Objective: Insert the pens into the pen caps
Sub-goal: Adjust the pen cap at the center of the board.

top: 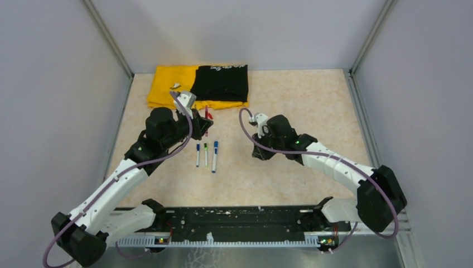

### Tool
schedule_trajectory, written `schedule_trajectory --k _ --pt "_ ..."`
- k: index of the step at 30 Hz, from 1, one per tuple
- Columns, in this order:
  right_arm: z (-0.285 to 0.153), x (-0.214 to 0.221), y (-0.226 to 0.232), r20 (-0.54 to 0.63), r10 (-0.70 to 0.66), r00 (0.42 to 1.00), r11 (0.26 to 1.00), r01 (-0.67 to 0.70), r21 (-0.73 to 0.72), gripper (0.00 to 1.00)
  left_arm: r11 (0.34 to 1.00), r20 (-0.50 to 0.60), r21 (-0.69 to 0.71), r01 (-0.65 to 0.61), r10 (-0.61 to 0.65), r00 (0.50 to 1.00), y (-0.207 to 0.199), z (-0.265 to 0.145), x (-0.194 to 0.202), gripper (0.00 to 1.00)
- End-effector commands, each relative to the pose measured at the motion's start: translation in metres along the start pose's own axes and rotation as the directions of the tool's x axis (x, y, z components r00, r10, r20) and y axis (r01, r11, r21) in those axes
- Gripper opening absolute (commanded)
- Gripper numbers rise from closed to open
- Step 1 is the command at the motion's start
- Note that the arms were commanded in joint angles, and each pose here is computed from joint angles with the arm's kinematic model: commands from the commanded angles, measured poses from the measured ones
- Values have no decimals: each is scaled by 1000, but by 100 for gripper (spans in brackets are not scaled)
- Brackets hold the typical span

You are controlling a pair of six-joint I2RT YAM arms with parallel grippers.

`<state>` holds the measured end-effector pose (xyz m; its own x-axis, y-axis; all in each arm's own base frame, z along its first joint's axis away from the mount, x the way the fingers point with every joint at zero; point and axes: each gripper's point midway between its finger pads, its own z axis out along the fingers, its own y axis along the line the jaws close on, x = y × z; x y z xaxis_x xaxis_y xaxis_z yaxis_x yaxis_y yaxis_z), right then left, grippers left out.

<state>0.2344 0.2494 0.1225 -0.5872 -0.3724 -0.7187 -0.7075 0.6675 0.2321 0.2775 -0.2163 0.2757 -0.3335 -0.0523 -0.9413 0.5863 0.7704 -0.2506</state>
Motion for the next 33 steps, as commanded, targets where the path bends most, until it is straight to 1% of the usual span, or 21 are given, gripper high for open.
schedule_trajectory --k 1,6,8,10,13,23,30,31,33 --pt "11 6 -9 -8 19 1000 997 -18 81 0 998 3 -61 1 -1 1000 11 -3 4 0" --pt "29 35 -7 -111 4 994 995 7 97 1 997 6 -81 6 -5 1000 15 -2 5 0" --pt "36 45 -7 -149 3 989 995 12 97 1 992 22 -126 20 -17 1000 22 -5 2 0" --pt "42 52 -7 -181 -6 984 994 26 109 2 978 49 -205 36 -26 998 35 -11 -2 0" --pt "49 60 -7 -219 -21 975 992 48 119 4 966 81 -253 45 -25 996 43 -18 -8 0" --pt "62 76 -6 -311 -70 948 983 118 138 11 974 72 -222 40 -25 997 37 -17 -6 0" --pt "56 81 -8 -350 -59 935 981 119 154 27 973 82 -230 28 -10 997 38 -19 -11 0" --pt "55 83 -7 -358 -57 932 981 119 154 33 973 83 -229 27 -8 996 38 -19 -12 0" --pt "50 85 -11 -373 -51 926 976 125 178 38 973 81 -230 25 -6 997 38 -18 -13 0"
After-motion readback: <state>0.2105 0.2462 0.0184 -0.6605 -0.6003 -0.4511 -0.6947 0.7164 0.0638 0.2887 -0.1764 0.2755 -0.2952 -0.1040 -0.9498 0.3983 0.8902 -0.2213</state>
